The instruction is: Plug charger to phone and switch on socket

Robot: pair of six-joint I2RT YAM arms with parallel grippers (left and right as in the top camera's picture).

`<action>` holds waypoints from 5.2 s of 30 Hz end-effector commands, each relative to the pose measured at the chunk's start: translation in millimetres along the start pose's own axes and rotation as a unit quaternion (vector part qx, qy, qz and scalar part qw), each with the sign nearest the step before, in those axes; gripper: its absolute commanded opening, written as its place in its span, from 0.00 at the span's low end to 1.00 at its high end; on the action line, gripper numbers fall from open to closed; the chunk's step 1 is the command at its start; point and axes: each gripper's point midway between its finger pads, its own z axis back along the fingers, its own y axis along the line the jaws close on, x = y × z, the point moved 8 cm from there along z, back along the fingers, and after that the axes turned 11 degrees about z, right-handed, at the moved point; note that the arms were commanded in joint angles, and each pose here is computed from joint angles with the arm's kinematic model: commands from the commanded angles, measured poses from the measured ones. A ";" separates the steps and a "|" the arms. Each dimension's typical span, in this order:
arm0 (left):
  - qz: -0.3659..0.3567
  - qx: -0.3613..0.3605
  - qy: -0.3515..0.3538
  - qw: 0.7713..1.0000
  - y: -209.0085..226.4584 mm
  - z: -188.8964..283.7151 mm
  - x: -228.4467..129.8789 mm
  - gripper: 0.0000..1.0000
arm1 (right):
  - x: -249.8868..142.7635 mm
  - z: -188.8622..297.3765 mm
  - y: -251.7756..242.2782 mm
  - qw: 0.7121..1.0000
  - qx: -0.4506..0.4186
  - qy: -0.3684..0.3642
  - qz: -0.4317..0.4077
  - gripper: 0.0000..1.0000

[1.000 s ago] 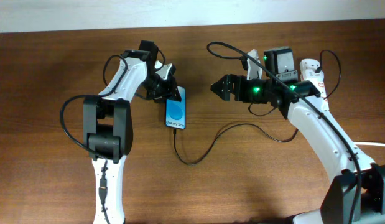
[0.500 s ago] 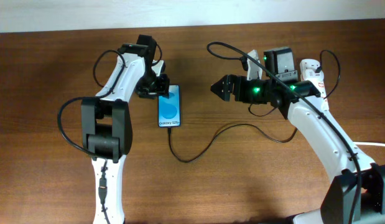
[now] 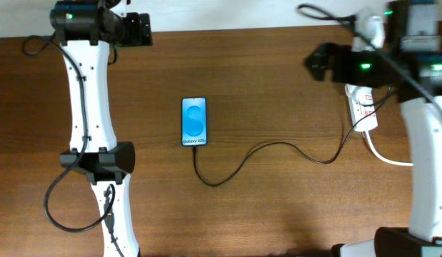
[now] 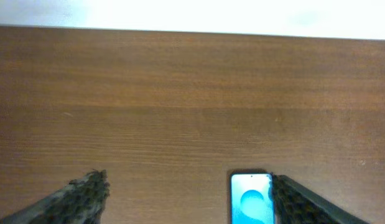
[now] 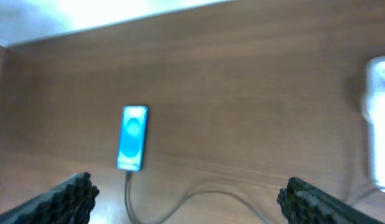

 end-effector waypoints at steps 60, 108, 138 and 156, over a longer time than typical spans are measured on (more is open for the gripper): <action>-0.002 0.014 -0.021 1.000 6.6 20.1 3.8 0.99 | -125.5 -211.6 -324.0 0.938 -0.119 0.186 -0.268 0.98; -0.002 0.013 -0.023 1.000 6.5 20.1 4.4 0.99 | 38.3 72.2 -83.2 0.991 -0.120 -0.053 -0.002 0.98; -0.002 0.013 -0.023 1.000 6.5 20.1 4.4 0.99 | -11.5 181.0 27.7 0.972 -0.157 -0.152 0.080 0.98; -0.002 0.013 -0.023 1.000 6.5 20.1 4.4 0.99 | -160.4 63.8 12.7 0.858 -0.140 -0.455 0.191 0.98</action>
